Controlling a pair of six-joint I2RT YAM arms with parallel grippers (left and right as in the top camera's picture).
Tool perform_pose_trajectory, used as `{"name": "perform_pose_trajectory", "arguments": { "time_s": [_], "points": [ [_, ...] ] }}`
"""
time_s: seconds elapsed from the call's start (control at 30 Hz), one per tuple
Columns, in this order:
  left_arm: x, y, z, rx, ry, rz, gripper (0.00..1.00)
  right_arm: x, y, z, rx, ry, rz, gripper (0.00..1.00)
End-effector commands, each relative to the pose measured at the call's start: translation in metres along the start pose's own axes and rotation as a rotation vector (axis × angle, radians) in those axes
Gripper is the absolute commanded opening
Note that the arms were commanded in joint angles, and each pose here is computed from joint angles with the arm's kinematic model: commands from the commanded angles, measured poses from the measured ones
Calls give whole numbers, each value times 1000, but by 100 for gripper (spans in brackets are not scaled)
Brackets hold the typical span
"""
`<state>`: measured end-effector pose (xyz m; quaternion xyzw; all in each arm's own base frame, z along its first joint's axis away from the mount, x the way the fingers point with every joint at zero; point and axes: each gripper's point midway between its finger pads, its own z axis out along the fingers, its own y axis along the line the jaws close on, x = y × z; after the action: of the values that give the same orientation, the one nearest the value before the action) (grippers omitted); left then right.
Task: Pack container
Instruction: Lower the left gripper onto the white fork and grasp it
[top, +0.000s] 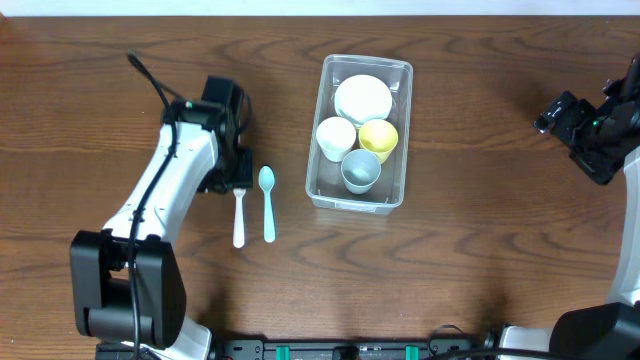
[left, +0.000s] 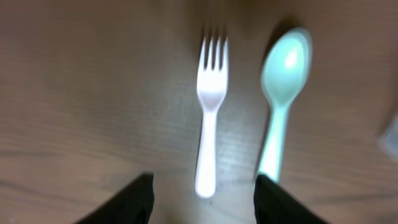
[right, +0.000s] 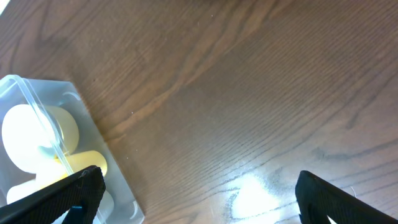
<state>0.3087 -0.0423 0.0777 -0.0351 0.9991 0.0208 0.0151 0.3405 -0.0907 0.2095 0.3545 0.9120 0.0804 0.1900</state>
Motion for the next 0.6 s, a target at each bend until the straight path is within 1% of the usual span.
{"name": "perform_pose_trajectory", "arguments": {
  "time_s": [0.0,0.23,0.4,0.43,0.5,0.57],
  "points": [
    [12,1,21,27,23,25,52,0,-1,-1,-3,0,4,99],
    [27,2,64,27,19,31,52,0,-1,-1,-3,0,4,99],
    [34,3,81,28,13,50,50,0,-1,-1,-3,0,4,99],
    [34,3,82,29,9,50,47,0,-1,-1,-3,0,4,99],
    [30,2,82,31,-5,52,45,0,-1,-1,-3,0,4,99],
    [27,1,82,34,-19,52,34,0,-1,-1,-3,0,4,99]
  ]
}}
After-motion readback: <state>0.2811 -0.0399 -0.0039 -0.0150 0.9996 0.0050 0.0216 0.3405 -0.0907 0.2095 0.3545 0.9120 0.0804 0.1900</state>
